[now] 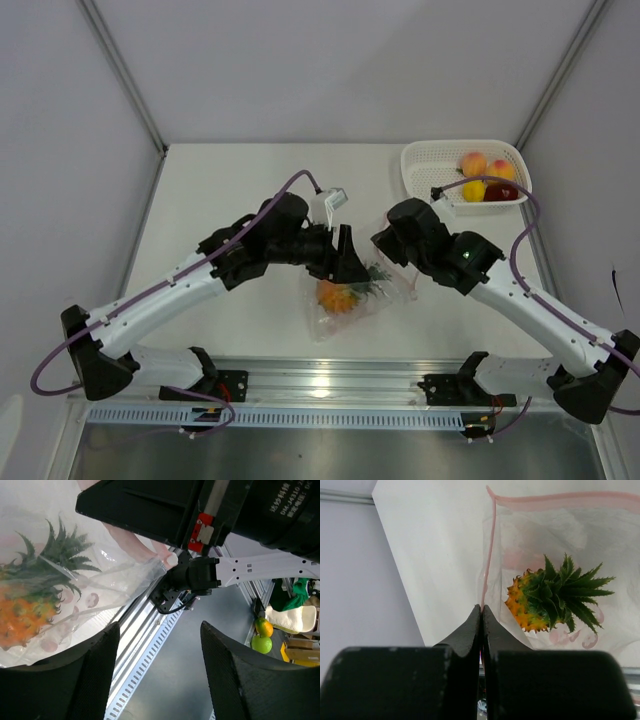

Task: Place the food in the zip-top bag and seal the zipper
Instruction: Adjust the zipper food storage bag at the center of the board.

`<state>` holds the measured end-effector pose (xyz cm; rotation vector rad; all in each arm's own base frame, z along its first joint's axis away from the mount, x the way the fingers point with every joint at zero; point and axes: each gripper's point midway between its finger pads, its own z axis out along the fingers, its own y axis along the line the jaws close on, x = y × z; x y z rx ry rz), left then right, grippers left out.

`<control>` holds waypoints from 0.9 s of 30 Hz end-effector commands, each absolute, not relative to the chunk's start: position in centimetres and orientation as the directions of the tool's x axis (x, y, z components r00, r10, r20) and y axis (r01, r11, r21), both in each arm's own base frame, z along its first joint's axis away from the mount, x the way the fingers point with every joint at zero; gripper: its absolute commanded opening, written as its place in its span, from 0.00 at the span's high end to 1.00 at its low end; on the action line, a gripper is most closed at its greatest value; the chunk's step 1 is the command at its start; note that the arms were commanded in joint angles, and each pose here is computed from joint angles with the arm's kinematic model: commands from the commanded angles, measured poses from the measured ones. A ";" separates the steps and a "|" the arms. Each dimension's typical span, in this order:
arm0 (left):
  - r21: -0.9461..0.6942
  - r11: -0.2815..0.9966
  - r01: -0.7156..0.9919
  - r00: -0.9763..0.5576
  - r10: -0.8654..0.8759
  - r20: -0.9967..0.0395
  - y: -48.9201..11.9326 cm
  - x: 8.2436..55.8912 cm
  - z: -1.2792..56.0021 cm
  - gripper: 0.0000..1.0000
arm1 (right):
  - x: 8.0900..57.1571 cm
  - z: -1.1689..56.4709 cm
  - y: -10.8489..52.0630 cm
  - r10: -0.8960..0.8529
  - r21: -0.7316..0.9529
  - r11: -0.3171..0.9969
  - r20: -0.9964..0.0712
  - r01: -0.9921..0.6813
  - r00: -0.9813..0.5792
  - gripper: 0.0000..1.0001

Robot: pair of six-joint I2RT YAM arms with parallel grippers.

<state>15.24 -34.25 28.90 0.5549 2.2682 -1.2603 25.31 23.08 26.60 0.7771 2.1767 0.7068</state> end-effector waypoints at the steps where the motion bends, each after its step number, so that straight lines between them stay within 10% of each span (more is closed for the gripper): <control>1: -0.671 0.473 0.571 -0.781 0.061 -0.622 -34.6 15.5 30.6 0.31 | 25.9 30.3 22.5 0.761 0.733 0.614 -0.451 0.294 -0.465 1.00; 27: -0.518 0.604 0.605 -0.663 0.022 -0.748 -35.3 19.0 28.0 0.01 | 23.1 32.3 25.6 0.847 0.787 0.511 -0.393 0.345 -0.357 1.00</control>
